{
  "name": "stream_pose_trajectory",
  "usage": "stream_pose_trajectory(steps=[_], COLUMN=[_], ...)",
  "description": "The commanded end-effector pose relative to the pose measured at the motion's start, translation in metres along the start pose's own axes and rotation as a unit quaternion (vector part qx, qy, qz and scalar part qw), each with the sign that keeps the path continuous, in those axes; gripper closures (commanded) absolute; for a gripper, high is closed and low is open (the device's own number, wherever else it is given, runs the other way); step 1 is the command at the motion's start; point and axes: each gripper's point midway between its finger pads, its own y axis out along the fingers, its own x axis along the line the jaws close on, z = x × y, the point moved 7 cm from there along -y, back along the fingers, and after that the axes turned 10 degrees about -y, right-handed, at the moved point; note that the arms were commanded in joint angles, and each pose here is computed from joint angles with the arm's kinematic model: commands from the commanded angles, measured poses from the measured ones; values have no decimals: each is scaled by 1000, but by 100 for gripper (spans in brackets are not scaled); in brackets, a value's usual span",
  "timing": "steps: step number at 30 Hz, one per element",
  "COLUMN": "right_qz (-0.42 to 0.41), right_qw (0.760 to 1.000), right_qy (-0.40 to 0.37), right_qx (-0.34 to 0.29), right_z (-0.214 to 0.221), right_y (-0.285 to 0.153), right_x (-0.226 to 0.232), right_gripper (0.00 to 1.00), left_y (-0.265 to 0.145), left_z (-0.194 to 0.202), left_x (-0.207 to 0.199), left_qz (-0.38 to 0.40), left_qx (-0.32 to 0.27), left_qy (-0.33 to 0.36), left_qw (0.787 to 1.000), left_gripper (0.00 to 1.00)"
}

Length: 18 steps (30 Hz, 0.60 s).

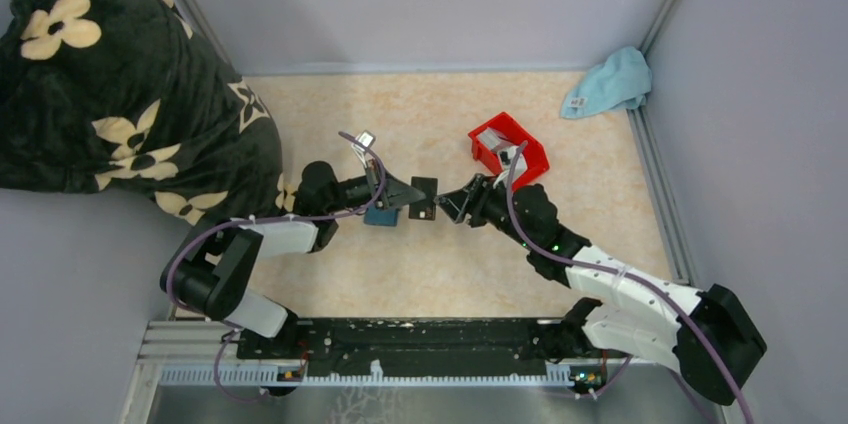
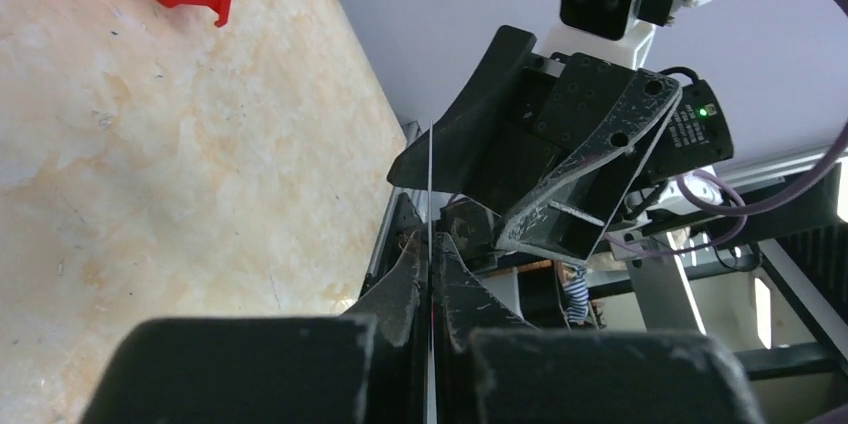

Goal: Put the credit cards into the card holder
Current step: Pick up the credit card from the storage box.

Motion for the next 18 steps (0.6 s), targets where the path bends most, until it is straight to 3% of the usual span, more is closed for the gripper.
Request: stream_pose_trajectory(steps=[1,9,18], right_qz=[-80,-102,-132], right_qw=[996,994,990], right_qy=[31,41,54], right_qx=[-27,-16,-14], right_z=[-12,-4,3], right_y=[3,8,12], right_x=[22,22,21], right_gripper=[44,49,64], left_y=[-3,1,2], left_z=[0,-3,-4], left_x=[-12,-11,-11], left_qz=[56,62,94], left_qx=[21,30,43], left_qy=[20,15,-2], left_qw=[998,998,995], left_gripper=[100,100,100])
